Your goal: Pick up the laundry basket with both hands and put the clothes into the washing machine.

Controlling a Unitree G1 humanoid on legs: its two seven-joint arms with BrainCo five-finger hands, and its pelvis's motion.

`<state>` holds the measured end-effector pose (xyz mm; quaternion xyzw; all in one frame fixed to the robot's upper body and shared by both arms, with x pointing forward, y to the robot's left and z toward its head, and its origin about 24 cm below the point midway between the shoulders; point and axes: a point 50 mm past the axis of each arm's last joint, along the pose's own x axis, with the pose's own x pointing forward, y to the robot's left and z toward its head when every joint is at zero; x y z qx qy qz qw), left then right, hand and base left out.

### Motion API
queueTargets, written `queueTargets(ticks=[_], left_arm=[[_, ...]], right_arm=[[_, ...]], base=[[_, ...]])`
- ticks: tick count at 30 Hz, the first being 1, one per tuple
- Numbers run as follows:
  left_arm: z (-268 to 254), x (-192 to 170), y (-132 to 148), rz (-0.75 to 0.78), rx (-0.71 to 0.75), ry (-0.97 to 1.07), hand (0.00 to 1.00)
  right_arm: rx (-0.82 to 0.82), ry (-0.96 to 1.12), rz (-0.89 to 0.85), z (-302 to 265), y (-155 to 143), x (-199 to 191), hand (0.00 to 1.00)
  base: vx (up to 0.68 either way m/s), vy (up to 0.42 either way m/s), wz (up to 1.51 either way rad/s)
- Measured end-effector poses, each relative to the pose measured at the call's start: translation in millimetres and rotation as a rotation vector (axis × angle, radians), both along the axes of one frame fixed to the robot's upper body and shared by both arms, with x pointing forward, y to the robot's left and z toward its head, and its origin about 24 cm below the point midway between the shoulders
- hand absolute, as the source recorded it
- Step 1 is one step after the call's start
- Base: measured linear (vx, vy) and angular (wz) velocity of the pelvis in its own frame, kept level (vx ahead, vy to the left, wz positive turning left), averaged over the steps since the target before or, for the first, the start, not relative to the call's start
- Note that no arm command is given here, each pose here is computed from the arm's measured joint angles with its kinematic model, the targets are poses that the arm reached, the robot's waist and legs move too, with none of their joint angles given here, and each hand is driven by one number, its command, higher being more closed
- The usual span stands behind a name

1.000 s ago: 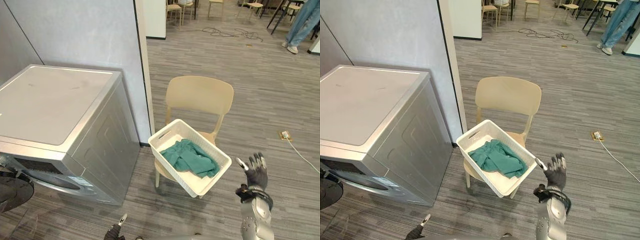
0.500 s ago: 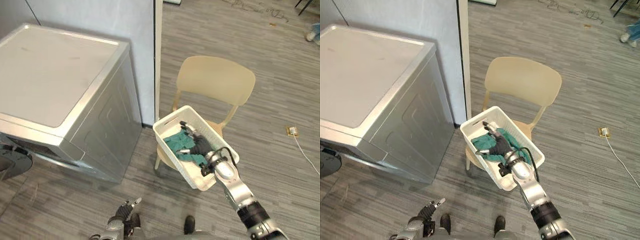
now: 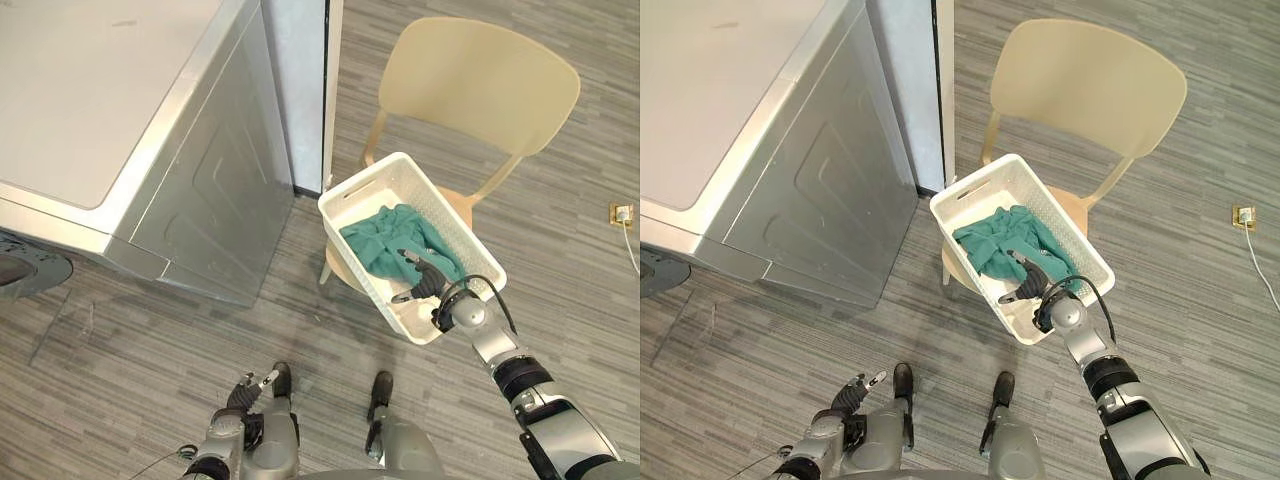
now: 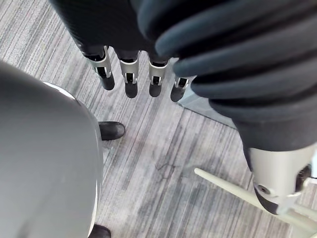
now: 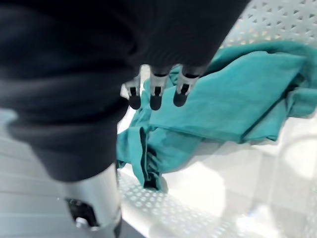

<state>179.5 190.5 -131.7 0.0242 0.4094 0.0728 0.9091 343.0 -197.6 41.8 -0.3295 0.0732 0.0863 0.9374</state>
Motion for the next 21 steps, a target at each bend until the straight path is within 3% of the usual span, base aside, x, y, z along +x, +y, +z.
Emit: queueTargets(ticks=[11,21], left_arm=[[18,32,-14,-0.021,-0.042,-0.122,0.00],[28,45,-19,-0.003,-0.058,-0.187,0.00]], right_arm=[[0.010,-0.065,-0.137,31,-13,28,0.00],[0.043,-0.080,-0.483,56,-73,37,0.00]], base=[[-0.10,0.005,0.08],[-0.02,0.000,0.14]])
